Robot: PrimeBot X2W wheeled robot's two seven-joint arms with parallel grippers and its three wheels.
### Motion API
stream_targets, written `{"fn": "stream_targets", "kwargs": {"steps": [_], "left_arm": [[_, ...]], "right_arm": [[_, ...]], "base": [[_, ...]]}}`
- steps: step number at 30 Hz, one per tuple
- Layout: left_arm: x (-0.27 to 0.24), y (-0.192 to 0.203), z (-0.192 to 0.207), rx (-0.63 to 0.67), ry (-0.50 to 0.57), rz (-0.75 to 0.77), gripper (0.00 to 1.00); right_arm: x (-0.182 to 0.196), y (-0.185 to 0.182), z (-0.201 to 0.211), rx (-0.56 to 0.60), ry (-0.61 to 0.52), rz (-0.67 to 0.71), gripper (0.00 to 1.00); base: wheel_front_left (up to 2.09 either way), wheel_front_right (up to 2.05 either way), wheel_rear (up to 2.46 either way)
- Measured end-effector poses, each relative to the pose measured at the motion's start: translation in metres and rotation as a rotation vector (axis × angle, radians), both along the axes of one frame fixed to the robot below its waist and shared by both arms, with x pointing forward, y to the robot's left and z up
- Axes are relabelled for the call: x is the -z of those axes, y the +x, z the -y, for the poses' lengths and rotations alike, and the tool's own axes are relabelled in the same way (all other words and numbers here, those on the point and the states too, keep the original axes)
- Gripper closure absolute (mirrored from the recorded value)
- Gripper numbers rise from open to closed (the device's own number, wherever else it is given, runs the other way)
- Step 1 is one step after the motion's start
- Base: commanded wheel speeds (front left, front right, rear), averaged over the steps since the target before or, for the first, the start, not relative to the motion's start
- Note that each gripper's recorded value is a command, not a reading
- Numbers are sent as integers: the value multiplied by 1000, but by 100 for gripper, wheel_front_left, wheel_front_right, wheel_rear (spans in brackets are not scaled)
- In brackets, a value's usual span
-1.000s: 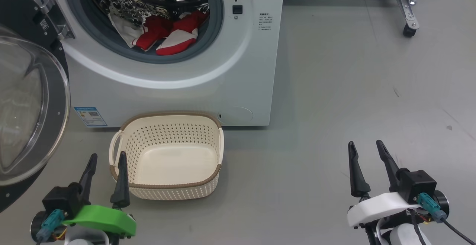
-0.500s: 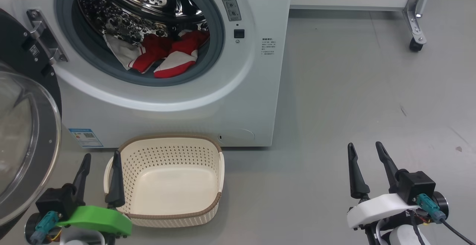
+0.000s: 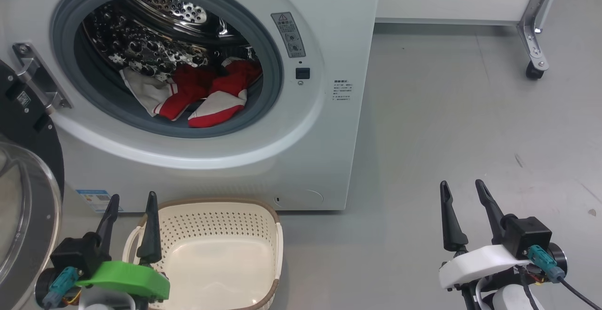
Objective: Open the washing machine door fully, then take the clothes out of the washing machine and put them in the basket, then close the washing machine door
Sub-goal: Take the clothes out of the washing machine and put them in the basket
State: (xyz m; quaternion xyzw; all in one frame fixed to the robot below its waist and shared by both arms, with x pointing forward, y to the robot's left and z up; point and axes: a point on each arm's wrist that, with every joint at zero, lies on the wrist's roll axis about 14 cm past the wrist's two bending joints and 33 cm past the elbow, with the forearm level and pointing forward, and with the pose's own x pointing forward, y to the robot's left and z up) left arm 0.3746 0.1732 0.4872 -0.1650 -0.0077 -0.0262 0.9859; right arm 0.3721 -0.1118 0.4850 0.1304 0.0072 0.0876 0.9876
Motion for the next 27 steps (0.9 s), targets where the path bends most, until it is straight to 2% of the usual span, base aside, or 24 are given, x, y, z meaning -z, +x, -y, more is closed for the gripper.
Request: {"fn": "stream_targets", "kwargs": {"steps": [13, 27], "left_arm": [[3, 1, 4, 12, 0, -10, 0], [6, 1, 5, 14, 0, -18, 0]], "right_arm": [[3, 1, 0, 2, 2, -8, 0], [4, 1, 0, 0, 3, -12, 0]], "base": [[68, -68, 0], [16, -16, 0]]}}
